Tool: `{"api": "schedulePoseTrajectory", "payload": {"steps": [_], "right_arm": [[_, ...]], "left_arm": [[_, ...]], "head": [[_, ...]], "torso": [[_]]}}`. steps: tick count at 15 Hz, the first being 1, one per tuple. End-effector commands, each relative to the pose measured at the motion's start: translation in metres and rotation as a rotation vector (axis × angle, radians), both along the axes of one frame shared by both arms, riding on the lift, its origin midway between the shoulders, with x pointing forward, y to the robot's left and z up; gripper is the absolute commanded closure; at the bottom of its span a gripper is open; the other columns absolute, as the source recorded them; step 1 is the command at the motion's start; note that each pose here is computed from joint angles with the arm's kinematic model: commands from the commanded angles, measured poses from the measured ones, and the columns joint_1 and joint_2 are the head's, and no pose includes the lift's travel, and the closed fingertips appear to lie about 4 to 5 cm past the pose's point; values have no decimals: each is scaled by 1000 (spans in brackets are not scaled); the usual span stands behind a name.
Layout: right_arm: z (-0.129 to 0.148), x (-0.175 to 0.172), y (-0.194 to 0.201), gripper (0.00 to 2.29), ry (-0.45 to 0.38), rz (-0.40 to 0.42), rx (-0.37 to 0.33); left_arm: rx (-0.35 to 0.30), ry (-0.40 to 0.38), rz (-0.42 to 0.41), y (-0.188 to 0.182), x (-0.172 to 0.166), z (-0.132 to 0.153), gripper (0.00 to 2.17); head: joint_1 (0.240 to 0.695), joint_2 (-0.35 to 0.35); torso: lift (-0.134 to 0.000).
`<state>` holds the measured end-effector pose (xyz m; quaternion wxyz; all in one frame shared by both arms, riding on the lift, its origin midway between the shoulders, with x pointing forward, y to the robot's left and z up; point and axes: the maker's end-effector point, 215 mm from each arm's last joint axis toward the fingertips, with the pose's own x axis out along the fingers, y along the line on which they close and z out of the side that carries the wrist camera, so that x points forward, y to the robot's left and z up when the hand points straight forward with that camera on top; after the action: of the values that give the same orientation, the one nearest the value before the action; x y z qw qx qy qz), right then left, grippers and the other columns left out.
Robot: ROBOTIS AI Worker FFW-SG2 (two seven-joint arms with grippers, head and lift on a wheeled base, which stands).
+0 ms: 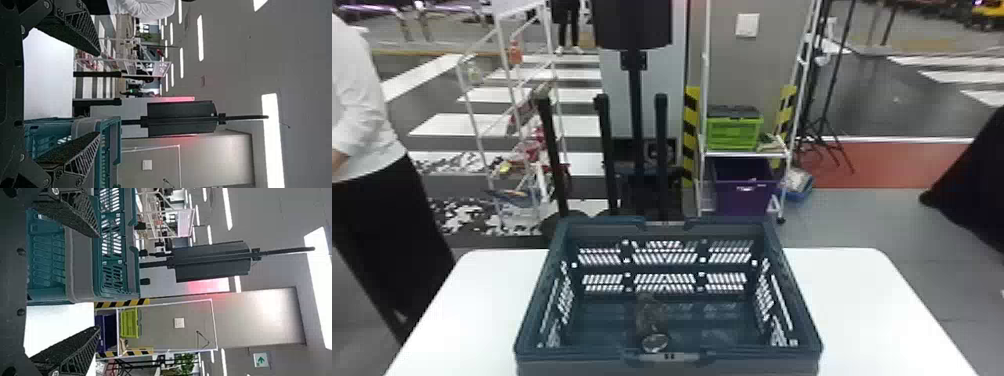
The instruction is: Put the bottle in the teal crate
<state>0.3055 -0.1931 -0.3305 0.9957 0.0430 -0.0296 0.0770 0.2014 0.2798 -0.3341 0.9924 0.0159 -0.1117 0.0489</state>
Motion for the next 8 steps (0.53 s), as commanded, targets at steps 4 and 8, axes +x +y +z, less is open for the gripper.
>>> {"api": "schedulePoseTrajectory", "payload": {"steps": [4,8], "right_arm": [[1,-2,0,46,2,-6,8],[1,-1,0,46,2,-6,8]], "left_arm": [[0,4,-1,-1,-3,0,184],[1,2,0,-1,-2,0,184]], "head": [[499,0],[499,0]], "torso": [[0],[0]]}}
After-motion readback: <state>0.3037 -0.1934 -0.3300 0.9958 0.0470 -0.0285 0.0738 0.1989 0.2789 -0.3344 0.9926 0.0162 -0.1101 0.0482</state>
